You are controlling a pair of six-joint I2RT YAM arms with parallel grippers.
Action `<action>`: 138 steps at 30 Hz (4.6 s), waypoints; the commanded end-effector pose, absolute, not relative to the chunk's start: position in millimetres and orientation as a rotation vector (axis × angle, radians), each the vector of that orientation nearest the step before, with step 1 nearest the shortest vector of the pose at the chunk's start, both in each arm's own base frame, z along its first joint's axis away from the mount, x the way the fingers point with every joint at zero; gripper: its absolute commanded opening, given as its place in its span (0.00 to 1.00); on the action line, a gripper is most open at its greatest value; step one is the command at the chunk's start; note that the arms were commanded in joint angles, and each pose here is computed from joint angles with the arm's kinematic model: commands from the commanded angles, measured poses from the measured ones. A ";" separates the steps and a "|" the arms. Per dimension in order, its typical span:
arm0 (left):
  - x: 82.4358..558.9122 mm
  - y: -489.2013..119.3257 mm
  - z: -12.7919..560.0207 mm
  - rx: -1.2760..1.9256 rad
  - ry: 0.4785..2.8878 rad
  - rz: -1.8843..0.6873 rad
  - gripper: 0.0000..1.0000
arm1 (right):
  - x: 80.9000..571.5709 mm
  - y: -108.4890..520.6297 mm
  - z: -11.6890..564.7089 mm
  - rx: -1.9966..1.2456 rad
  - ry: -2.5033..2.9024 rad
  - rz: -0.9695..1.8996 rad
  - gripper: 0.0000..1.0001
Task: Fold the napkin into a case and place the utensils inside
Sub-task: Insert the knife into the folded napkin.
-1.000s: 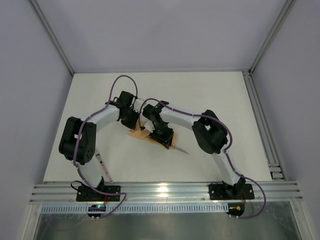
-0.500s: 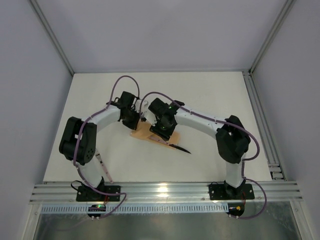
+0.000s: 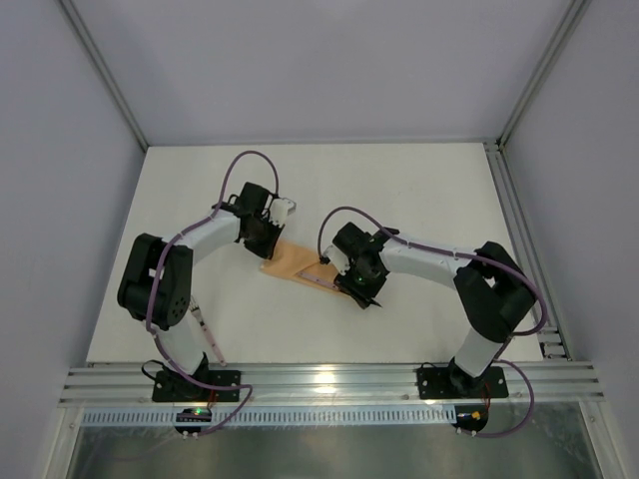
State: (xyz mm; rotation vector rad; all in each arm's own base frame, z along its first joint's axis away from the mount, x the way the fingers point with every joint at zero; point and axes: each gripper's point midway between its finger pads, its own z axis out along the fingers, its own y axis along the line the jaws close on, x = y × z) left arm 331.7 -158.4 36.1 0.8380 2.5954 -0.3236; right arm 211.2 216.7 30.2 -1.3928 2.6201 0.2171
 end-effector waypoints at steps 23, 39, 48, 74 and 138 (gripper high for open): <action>334.1 -163.4 56.2 0.873 2.519 -0.347 0.08 | 209.6 201.1 27.0 -1.342 2.713 0.117 0.36; 333.2 -164.7 59.3 0.877 2.512 -0.358 0.09 | 220.1 210.4 35.6 -1.394 2.674 0.102 0.13; 335.6 -166.4 61.8 0.879 2.503 -0.364 0.09 | 224.3 218.6 41.4 -1.542 2.583 0.124 0.13; 338.9 -143.3 65.4 0.771 2.535 -0.324 0.31 | 289.3 308.5 63.2 -1.210 2.314 0.370 0.41; 328.0 -139.6 54.3 0.774 2.540 -0.463 0.13 | 294.1 380.2 39.8 -1.604 2.068 0.260 0.11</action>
